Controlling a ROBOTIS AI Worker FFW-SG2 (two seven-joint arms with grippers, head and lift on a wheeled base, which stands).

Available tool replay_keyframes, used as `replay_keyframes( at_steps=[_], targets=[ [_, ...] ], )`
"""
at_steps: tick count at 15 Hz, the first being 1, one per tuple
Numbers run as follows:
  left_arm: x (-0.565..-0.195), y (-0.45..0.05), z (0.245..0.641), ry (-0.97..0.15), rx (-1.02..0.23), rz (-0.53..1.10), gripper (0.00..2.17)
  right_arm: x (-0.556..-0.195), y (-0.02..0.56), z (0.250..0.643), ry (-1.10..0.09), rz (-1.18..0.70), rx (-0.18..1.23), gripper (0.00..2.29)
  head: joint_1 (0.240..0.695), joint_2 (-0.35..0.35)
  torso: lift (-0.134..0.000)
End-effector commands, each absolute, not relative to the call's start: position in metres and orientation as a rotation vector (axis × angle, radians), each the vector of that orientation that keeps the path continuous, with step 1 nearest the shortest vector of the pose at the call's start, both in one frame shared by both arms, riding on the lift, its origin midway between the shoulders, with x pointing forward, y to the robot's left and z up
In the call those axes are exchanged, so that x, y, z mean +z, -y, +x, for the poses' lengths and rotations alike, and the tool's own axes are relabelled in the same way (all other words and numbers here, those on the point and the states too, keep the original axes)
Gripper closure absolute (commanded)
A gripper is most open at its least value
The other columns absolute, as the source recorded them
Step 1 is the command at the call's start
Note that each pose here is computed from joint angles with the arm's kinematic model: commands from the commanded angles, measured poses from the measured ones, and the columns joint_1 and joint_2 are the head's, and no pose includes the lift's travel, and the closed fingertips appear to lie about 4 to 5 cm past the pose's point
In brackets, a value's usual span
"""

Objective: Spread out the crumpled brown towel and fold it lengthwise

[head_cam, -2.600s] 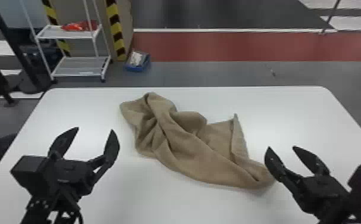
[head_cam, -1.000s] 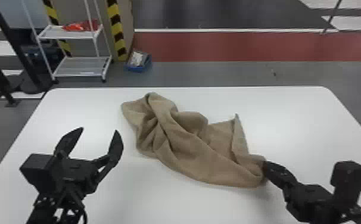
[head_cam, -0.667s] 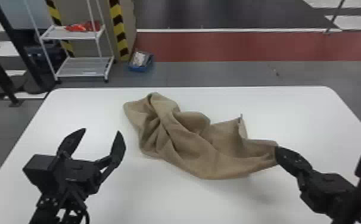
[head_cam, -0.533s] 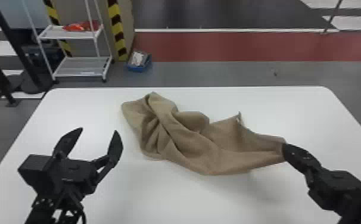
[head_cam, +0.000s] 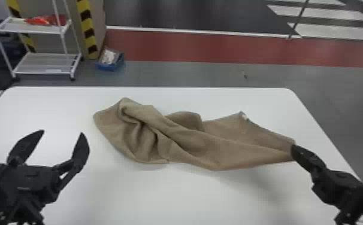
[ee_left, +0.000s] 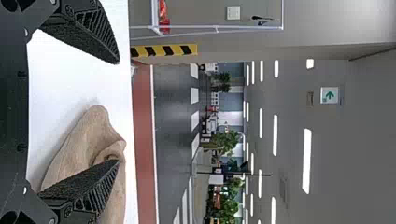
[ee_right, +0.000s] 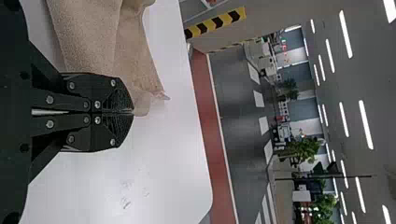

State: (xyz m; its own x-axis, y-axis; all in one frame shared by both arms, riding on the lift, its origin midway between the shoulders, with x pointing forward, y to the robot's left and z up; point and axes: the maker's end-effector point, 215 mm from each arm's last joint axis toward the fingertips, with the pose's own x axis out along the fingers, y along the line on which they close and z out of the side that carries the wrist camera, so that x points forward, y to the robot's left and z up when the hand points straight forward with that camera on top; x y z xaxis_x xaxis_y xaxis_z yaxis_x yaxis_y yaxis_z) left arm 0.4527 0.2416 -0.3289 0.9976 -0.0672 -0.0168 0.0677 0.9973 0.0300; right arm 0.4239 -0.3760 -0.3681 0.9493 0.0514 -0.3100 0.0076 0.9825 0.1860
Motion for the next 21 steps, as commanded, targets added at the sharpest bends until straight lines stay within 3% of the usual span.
replay_keyframes(
  at_steps=[1, 5, 6, 8, 9, 15, 21],
  targets=[
    [-0.329, -0.241, 0.451, -0.017, -0.068, 0.030, 0.14, -0.384, 0.413, 0.417, -0.327, 0.216, -0.058, 1.36, 0.695, -0.171, -0.128],
    [-0.331, -0.239, 0.449, -0.022, -0.073, 0.030, 0.14, -0.414, 0.461, 0.410, -0.366, 0.231, -0.156, 1.35, 0.695, -0.234, -0.128],
    [-0.331, -0.238, 0.449, -0.022, -0.074, 0.029, 0.14, -0.417, 0.467, 0.410, -0.373, 0.229, -0.167, 1.22, 0.695, -0.264, -0.128],
    [-0.331, -0.235, 0.449, -0.021, -0.078, 0.029, 0.14, -0.420, 0.466, 0.411, -0.377, 0.227, -0.165, 0.36, 0.695, -0.282, -0.128],
    [-0.330, -0.235, 0.449, -0.020, -0.079, 0.031, 0.14, -0.419, 0.461, 0.413, -0.373, 0.231, -0.158, 0.07, 0.695, -0.289, -0.128],
    [-0.329, -0.237, 0.452, -0.015, -0.076, 0.036, 0.14, -0.357, 0.394, 0.435, -0.235, 0.238, -0.046, 0.05, 0.695, -0.254, -0.128],
    [-0.330, -0.240, 0.455, -0.018, -0.074, 0.038, 0.14, -0.374, 0.228, 0.455, -0.269, 0.214, 0.208, 0.07, 0.695, -0.098, -0.128]
  ],
)
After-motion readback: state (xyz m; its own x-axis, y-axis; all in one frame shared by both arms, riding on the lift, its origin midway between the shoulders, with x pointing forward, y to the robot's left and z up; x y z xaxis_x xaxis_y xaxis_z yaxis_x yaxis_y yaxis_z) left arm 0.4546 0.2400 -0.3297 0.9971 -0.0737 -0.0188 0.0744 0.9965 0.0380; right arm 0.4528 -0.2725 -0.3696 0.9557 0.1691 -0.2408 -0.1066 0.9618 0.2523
